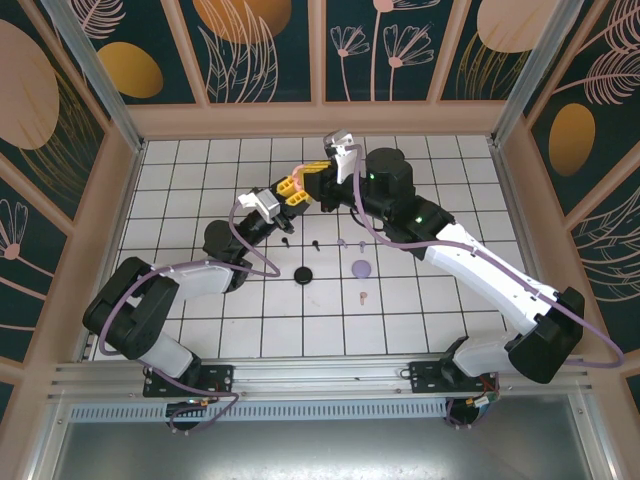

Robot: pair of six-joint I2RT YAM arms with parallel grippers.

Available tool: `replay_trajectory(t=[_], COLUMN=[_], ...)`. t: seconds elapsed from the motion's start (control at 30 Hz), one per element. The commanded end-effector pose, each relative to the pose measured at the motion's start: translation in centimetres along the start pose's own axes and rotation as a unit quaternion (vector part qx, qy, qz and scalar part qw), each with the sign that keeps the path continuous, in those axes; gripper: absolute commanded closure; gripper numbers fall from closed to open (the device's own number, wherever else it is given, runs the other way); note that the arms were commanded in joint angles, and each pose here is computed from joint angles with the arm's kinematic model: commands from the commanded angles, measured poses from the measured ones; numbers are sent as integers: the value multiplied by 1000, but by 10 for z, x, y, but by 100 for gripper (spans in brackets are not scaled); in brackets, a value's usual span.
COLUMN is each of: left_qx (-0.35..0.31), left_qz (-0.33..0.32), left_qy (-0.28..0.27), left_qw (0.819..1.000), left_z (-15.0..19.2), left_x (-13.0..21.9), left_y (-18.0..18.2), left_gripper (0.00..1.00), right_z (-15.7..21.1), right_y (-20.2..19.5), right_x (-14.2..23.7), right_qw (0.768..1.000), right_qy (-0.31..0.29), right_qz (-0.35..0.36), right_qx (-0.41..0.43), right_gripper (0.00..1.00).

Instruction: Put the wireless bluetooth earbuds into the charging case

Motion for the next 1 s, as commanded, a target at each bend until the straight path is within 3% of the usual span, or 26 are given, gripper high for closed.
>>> replay_trajectory(t=[0.0,0.4,0.63,0.8,0.97], left_qx=[-12,-4,4,11,15], left_qz=[11,12,0,-15,-24], left_qy=[-52,-46,-36,-38,-36], left_qw=[999,999,999,999,999], left_z=[-35,-34,-27,-21,-18], left_x=[-7,-9,-6,2,11], left_y=[-1,-1,1,2,0], left_gripper=[100,100,100,100,100], right_z=[10,38,7,-31,-44], right_y=[0,18,14,18,6], right_x=[-2,-15,-5,26,71], right_qw=[1000,993,998,1000,994], right_qy=[16,83,42,-8,-45], right_qz=[-9,-35,-2,15,71], right_qx=[23,71,41,1,-64], right_gripper=[85,83,43,35,31])
Point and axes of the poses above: each hand's point on the last joint's axis, 136 mm out from that joint toward the fingers, its own x axis back along the fingers, its own y axis along the line the jaws close on, z = x × y, the point moved 3 cm from there along x, back along the fingers, and after that the axes turned 3 degrees about -x, right-handed, at the moved point
